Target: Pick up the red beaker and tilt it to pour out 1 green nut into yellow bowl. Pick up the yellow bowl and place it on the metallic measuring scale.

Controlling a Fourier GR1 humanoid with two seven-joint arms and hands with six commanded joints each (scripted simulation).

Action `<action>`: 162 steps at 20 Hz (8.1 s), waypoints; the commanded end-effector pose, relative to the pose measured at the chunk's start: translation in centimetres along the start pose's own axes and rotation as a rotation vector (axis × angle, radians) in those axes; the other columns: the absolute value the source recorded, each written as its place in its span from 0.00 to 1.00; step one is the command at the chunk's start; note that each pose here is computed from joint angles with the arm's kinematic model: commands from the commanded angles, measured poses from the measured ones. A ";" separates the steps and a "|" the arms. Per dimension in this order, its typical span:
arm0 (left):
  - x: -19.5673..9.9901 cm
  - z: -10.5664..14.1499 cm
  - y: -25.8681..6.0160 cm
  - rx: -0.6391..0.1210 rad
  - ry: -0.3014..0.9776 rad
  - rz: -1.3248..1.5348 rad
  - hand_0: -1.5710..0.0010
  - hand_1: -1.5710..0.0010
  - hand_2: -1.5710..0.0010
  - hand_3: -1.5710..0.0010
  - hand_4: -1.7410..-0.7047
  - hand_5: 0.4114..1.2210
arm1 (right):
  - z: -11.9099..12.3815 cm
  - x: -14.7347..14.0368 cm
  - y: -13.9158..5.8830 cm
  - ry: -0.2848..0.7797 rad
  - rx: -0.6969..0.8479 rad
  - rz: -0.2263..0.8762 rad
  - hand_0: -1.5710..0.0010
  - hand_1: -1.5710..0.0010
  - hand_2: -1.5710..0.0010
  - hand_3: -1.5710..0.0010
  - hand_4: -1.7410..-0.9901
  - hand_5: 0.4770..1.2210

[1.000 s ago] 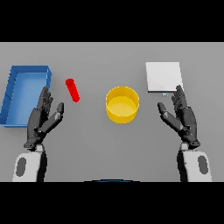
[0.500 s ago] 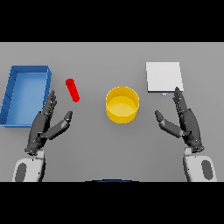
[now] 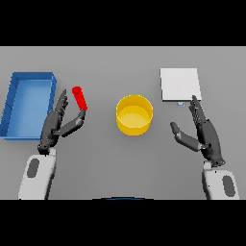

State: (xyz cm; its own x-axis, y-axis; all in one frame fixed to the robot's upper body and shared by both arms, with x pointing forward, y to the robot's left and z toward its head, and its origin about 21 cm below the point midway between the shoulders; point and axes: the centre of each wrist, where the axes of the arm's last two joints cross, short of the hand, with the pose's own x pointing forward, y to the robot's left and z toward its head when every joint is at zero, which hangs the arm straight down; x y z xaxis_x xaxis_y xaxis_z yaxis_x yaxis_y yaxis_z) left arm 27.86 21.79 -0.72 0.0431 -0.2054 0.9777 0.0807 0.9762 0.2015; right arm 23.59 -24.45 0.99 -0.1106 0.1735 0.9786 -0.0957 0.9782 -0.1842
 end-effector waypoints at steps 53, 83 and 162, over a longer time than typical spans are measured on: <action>9.0 -9.6 -4.6 -0.096 -0.222 -0.481 0.00 0.00 0.00 0.00 0.06 0.88 | -0.2 -0.3 0.1 0.018 -0.027 0.030 1.00 1.00 1.00 1.00 0.62 0.28; 17.2 -12.2 -14.8 -0.599 -0.364 -2.110 0.00 0.00 0.00 0.04 0.01 1.00 | 0.1 -0.4 -0.1 0.053 -0.046 -0.023 1.00 1.00 1.00 1.00 0.59 0.17; 10.7 -7.9 14.4 0.181 0.502 -0.607 0.74 0.78 0.81 0.88 0.90 0.32 | -0.7 -0.5 0.3 -0.017 0.031 0.067 1.00 1.00 1.00 1.00 0.57 0.33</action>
State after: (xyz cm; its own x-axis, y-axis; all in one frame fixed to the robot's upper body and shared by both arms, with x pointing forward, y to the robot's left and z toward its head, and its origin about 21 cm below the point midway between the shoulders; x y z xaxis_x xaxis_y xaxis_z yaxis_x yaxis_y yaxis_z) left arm 37.29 33.08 12.17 0.4906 -0.6683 0.5592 0.0742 0.6715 0.7373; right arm 24.27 -24.20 0.49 -0.1373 0.2349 0.9623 -0.1185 0.9606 -0.2514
